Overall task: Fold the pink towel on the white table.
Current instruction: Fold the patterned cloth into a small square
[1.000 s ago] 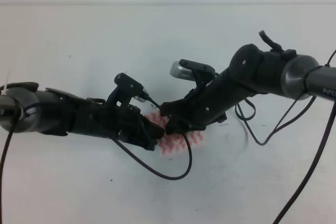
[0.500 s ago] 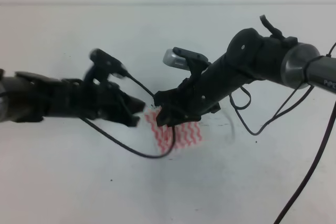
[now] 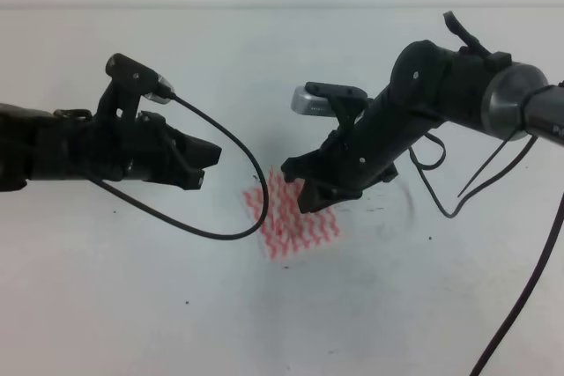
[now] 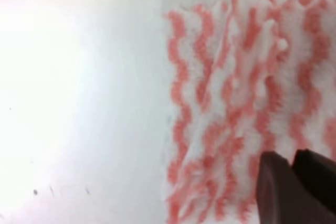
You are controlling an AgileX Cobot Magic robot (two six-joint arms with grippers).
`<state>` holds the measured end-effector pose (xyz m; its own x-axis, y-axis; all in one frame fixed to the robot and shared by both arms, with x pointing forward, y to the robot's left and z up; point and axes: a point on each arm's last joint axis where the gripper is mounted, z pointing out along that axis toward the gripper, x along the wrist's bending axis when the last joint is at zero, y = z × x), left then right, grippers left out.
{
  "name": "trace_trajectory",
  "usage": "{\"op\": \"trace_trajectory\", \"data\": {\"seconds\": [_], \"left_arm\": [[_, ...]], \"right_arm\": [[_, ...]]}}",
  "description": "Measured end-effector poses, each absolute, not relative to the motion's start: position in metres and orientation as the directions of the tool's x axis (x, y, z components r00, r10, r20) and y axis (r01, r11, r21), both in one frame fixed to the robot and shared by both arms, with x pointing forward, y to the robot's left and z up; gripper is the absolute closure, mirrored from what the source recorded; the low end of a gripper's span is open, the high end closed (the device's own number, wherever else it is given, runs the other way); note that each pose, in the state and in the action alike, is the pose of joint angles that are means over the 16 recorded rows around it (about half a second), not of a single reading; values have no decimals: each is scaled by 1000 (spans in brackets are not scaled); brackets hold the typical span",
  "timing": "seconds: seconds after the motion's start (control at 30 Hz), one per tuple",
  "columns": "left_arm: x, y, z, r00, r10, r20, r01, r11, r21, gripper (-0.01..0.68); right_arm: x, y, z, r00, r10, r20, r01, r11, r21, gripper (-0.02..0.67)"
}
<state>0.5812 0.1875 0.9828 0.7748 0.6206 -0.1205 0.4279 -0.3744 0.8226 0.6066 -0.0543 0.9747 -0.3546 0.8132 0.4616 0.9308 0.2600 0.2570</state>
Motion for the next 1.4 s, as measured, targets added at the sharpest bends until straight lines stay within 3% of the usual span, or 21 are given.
{"op": "trace_trajectory", "data": {"seconds": [0.6,1.4], "left_arm": [[579,185,984,790,596,-147,431,-368,824,673],[576,179,984,800,579,-156,427,-366,827,673]], "right_arm": [[604,-47,956,-334,808,486,942,273,193,645],[591,-38,961,-382,787,484,924,343,171,647]]}}
